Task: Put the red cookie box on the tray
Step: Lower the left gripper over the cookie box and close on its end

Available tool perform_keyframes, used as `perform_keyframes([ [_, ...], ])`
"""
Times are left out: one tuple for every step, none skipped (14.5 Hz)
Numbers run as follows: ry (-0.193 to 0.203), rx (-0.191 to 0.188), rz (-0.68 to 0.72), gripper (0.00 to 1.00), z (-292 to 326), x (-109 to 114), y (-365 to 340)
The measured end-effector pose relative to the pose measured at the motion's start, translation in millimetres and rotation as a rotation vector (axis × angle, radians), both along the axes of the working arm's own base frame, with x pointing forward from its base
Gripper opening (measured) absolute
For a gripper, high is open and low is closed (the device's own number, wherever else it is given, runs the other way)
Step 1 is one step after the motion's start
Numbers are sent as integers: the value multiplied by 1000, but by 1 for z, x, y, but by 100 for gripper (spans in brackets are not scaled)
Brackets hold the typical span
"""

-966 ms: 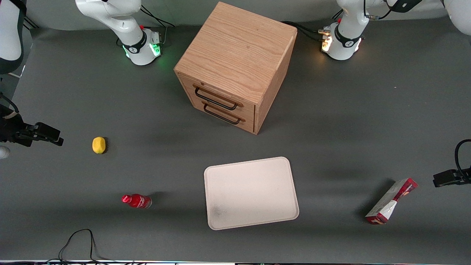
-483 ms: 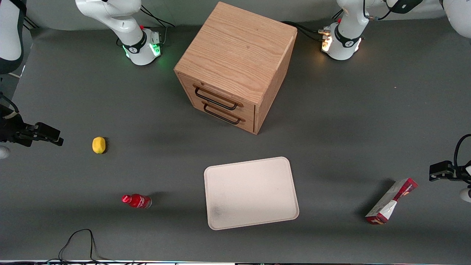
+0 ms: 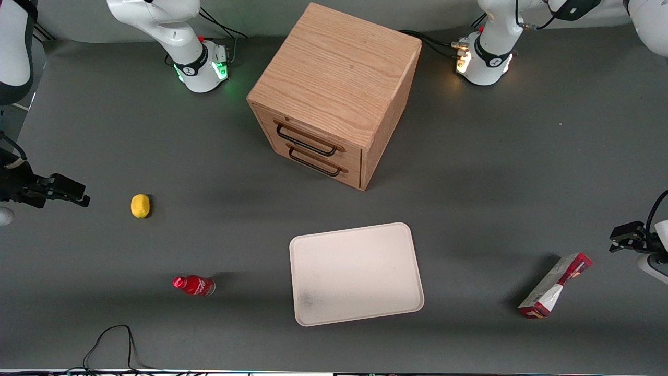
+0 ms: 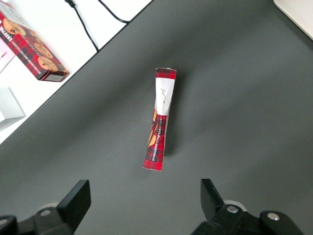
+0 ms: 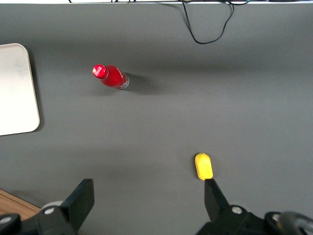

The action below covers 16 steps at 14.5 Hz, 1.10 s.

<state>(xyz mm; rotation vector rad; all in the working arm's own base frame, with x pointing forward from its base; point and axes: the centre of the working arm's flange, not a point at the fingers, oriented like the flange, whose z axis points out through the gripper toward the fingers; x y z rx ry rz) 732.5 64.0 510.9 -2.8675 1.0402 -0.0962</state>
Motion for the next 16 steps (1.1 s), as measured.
perform_keyframes([
  [6,0,-16,100,-3,0,-1],
  [14,-1,-25,100,-7,0,-1],
  [28,-2,-31,100,-15,1,-2],
  [38,-3,-35,100,-27,3,-2],
  [39,-3,-40,100,-42,6,-2],
  [35,-3,-46,100,-57,10,-1],
  [34,-3,-52,100,-74,14,1],
  [31,-3,-58,100,-92,18,2],
  [27,-5,-63,100,-109,22,4],
  [26,-8,-67,100,-127,24,4],
  [27,-13,-71,100,-143,26,5],
  [26,-16,-73,100,-159,28,5],
  [24,-19,-75,100,-173,29,5],
  [22,-21,-77,100,-185,29,5],
  [24,-22,-80,100,-196,28,5],
  [25,-24,-83,100,-205,28,5],
])
